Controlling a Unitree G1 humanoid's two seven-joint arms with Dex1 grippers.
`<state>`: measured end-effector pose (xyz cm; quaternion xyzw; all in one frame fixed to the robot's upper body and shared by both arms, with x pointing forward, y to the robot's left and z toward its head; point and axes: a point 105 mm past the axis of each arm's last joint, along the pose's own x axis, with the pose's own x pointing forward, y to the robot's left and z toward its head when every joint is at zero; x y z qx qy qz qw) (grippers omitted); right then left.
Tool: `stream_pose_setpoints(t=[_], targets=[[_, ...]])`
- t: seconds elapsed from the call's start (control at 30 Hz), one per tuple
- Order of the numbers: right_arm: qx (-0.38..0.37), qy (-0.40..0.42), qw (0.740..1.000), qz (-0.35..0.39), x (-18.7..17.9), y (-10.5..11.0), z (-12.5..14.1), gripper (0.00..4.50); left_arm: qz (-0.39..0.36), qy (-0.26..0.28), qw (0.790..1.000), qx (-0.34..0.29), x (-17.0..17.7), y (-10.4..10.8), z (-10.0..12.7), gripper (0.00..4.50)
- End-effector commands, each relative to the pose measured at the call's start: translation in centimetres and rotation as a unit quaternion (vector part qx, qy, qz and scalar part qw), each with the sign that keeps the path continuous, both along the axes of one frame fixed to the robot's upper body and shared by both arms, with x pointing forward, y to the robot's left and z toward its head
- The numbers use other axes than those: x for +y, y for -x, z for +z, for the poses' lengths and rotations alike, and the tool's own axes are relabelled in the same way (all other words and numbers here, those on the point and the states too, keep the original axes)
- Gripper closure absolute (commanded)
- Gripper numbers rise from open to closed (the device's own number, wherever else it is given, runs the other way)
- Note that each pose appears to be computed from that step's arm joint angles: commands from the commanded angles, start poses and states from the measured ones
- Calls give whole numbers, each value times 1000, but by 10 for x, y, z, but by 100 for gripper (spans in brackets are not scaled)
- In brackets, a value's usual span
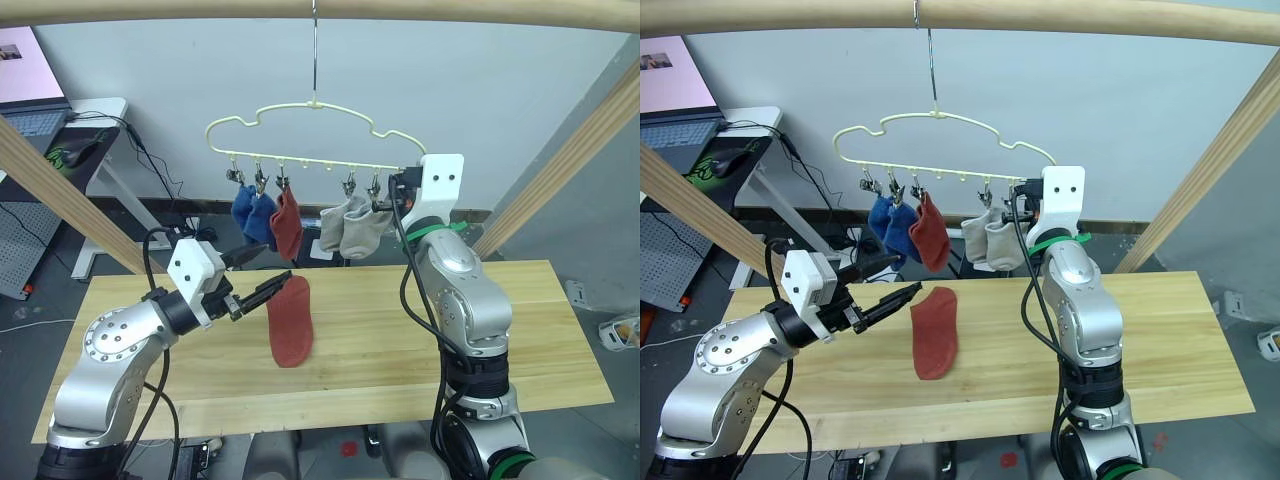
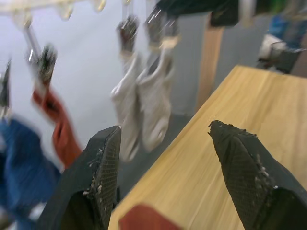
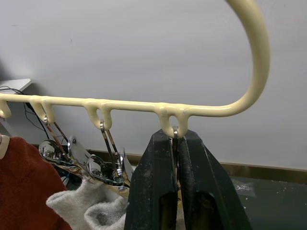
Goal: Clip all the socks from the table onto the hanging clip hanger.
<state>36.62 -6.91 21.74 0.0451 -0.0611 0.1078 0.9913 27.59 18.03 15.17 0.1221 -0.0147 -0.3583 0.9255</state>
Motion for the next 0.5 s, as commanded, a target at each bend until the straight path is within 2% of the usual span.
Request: stream_pose_setpoints(t=[0.03, 0.07, 0.17, 0.27, 0.5], targets=[[-40, -7, 999, -5, -2, 5, 20, 450, 71, -10, 997, 2, 20, -3, -9, 23], [-41, -7, 999, -5, -2, 5, 20, 450, 85, -13, 996, 7, 22, -4, -14, 1], [-42, -6, 999, -5, -2, 5, 21, 450, 137, -32, 990, 27, 30, -9, -33, 1], [-42, -5, 999, -4, -2, 6, 22, 450, 135, -12, 989, 53, 20, -13, -51, 1], [-43, 0, 999, 1, 0, 6, 23, 450, 135, -1, 985, 106, -5, -33, -88, 1]])
